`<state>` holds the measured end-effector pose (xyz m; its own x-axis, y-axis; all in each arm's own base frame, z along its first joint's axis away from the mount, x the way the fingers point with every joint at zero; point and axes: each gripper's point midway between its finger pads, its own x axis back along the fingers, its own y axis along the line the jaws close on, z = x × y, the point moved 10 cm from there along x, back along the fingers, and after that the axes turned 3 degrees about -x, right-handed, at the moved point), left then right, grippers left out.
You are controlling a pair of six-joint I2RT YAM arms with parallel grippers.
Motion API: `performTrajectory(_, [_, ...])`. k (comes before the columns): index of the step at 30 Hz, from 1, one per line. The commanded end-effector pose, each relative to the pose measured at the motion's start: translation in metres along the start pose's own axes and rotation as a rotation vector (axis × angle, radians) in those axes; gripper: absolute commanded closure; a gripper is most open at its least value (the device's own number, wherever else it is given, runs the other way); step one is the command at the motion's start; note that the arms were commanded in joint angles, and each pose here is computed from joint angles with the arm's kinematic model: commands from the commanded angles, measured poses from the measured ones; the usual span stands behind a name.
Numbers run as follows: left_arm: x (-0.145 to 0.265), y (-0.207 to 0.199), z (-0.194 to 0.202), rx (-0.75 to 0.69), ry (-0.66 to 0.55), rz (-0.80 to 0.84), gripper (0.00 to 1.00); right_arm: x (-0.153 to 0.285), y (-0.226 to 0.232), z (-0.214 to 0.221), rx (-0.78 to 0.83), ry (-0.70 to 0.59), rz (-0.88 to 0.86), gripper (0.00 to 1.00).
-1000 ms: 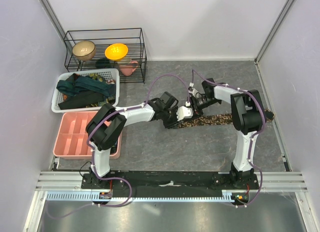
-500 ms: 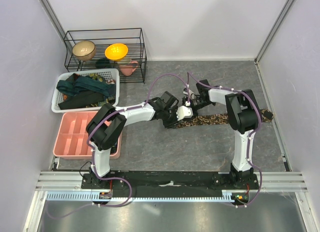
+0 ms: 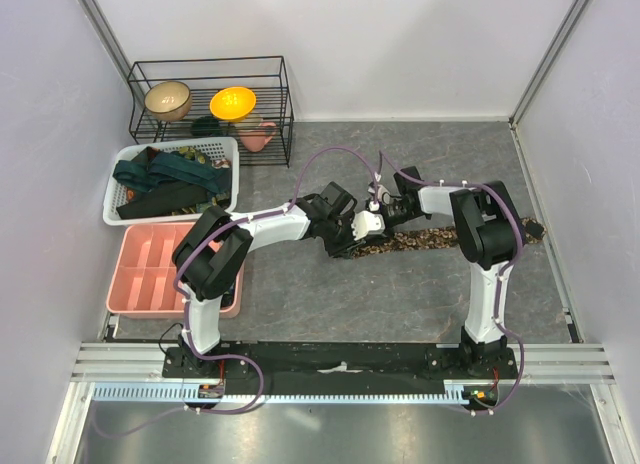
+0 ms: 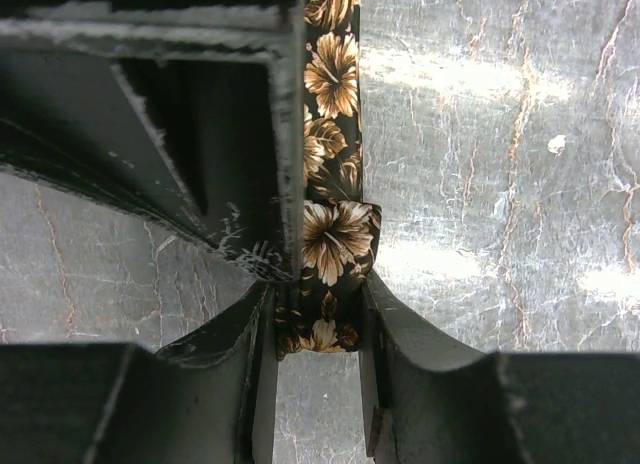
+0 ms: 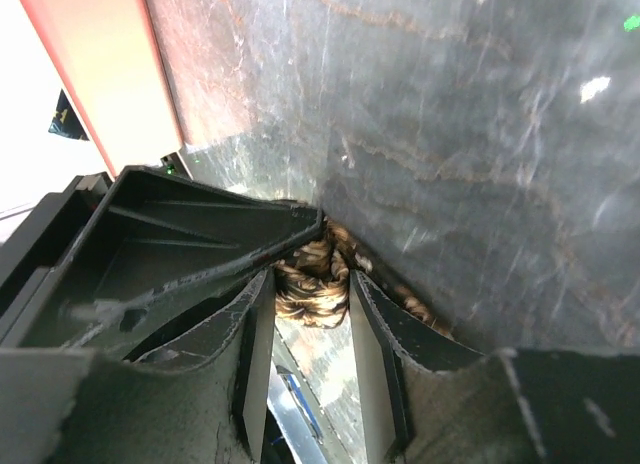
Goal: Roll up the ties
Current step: Roll the tie at the center of the board.
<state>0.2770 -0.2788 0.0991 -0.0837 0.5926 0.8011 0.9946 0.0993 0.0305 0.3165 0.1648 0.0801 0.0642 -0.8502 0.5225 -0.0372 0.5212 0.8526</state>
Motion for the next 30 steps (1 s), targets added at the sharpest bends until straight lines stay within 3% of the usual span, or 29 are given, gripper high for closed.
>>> performTrajectory(1, [-0.009, -0.005, 0.008, 0.054, 0.043, 0.038, 0.83, 0.011, 0.014, 0.009, 0.015, -0.025, -0.003, 0.57])
performTrajectory(12, [-0.004, -0.005, 0.009, 0.054, 0.032, 0.02, 0.83, 0.031, -0.014, -0.002, -0.041, -0.136, 0.132, 0.6])
performTrajectory(23, [0.021, 0.002, -0.011, 0.076, -0.055, -0.11, 0.78, 0.022, -0.046, 0.004, -0.129, -0.122, 0.309, 0.67])
performTrajectory(30, [0.01, 0.001, 0.006, 0.117, 0.066, -0.108, 0.76, 0.022, -0.05, 0.007, -0.141, -0.115, 0.331, 0.67])
